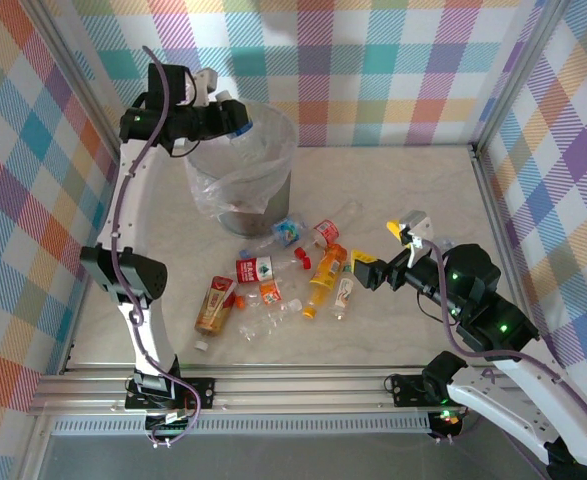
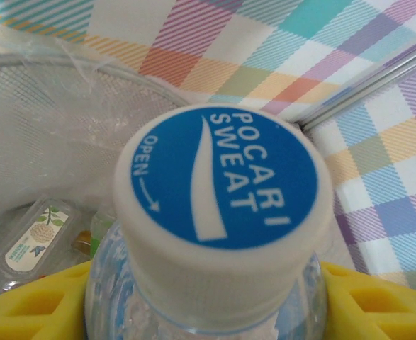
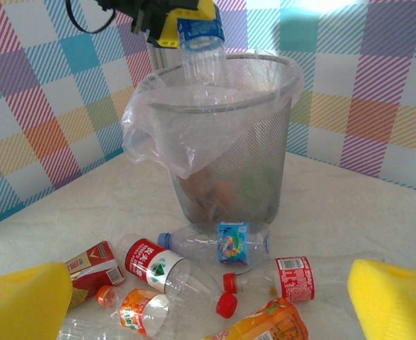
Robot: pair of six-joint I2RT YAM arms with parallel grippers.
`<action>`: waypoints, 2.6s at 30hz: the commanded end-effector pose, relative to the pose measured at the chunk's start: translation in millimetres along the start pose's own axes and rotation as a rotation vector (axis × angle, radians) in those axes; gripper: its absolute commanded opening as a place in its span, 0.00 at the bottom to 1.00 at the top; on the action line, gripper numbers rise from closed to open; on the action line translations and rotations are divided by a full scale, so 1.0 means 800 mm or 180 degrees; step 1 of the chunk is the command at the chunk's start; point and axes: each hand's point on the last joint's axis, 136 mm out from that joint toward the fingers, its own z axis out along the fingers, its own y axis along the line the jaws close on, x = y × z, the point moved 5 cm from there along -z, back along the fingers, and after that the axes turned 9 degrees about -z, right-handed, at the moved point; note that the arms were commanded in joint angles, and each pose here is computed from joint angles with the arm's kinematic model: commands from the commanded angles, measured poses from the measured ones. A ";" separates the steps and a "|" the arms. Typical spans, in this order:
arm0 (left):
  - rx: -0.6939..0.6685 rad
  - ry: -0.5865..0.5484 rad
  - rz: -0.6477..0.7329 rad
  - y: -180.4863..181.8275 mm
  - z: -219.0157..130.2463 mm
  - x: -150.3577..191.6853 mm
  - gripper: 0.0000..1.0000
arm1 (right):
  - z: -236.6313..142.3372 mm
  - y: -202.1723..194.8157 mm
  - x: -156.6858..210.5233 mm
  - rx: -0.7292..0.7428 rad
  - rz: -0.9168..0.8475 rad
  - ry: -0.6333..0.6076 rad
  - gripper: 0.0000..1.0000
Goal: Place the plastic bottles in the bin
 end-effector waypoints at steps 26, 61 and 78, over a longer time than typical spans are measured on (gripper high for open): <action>-0.0583 0.1017 0.0461 0.049 0.133 0.117 0.67 | 0.000 0.001 -0.005 -0.0042 0.0143 0.0126 1.00; 0.0602 0.0294 0.0659 -0.086 -0.081 0.123 1.00 | 0.022 -0.030 0.096 0.0884 0.1306 0.1117 1.00; 0.1449 0.1060 0.0833 -0.090 -0.130 0.294 1.00 | 0.061 -0.009 0.227 0.1096 0.2192 0.2341 0.82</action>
